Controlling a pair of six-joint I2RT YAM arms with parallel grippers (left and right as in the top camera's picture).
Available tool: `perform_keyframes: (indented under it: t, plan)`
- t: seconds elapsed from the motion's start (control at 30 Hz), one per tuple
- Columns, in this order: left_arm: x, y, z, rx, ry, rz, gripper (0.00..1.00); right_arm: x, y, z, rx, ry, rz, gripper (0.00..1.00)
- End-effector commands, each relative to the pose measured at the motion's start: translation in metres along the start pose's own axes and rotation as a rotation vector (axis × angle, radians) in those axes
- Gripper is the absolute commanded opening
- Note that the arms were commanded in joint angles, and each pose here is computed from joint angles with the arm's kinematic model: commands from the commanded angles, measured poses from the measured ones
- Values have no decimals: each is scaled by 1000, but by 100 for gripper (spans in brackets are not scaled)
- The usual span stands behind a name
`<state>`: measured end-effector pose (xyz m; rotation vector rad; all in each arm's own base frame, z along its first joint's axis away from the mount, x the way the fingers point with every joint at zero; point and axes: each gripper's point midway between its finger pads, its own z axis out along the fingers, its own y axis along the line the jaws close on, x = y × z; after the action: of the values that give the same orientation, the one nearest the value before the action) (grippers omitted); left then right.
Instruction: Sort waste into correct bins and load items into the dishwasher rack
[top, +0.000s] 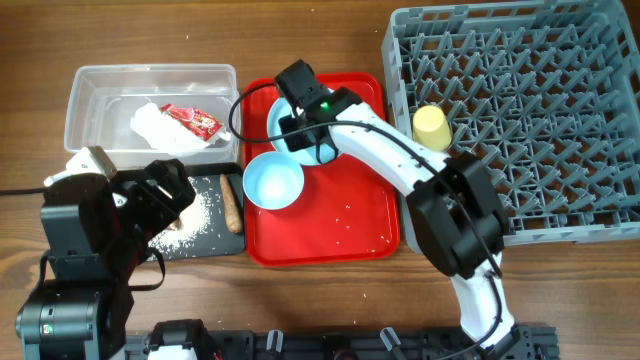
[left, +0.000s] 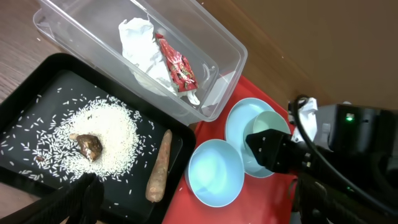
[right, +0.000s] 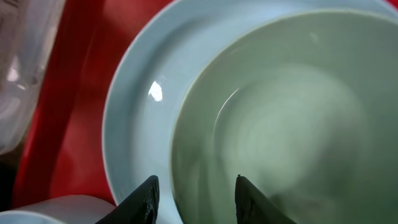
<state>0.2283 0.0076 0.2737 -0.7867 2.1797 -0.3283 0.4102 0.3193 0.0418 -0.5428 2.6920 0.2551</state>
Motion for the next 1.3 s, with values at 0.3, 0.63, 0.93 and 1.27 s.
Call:
perform_keyframes:
  t: [0.3,0.63,0.93,1.27]
  plan:
    - [-2,3,0,-14,-10,6,100,8,-4,14,17,23,-2,4]
    - [-2,3,0,-14,-10,6,100,-52,-7,-94,-111,-187,-36,4]
    - [-2,3,0,-14,-10,6,100,-87,-87,-266,-657,-474,37,4]
    - [-2,3,0,-14,-10,6,100,-61,-210,-250,-1105,-533,186,4]
